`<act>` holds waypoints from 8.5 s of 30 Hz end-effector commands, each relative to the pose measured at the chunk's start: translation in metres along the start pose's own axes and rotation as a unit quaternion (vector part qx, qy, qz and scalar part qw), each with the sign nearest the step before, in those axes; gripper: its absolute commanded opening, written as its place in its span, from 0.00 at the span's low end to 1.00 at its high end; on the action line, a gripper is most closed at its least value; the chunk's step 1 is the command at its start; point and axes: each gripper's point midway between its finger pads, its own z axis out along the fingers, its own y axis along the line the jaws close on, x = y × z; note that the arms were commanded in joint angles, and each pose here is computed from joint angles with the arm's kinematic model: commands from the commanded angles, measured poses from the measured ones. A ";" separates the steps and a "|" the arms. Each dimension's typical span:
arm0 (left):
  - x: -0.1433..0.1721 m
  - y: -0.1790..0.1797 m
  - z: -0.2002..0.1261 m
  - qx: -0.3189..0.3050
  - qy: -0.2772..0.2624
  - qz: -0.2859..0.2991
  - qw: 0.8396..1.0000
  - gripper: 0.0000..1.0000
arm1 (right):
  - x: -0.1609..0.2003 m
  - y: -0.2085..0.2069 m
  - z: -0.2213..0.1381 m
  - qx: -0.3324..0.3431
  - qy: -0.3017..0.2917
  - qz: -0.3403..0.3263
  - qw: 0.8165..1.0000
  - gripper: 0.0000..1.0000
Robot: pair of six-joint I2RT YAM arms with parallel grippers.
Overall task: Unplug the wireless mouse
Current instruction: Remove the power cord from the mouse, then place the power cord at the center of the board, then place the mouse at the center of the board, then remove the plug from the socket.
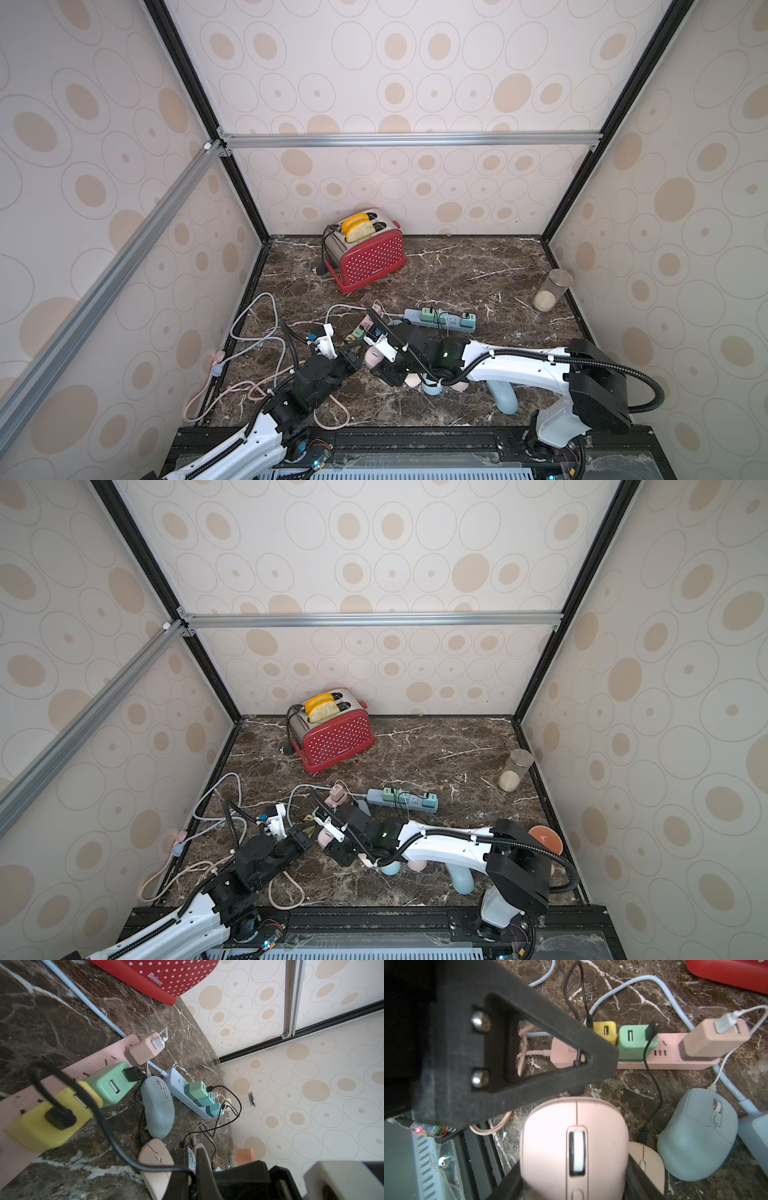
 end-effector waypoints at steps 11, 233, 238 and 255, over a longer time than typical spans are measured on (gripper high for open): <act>-0.008 -0.032 -0.002 0.045 0.000 0.026 0.999 0.00 | 0.057 0.021 -0.007 -0.084 0.139 -0.050 0.985 0.31; -0.021 0.058 0.032 -0.322 0.170 0.345 0.865 0.00 | 0.034 -0.112 0.111 0.013 0.085 0.372 0.924 0.39; -0.014 0.068 0.034 -0.344 0.202 0.348 0.848 0.00 | 0.034 -0.112 0.111 0.012 0.086 0.371 0.924 0.39; -0.001 0.098 0.036 -0.415 0.252 0.391 0.782 0.00 | 0.033 -0.112 0.113 0.011 0.089 0.368 0.926 0.39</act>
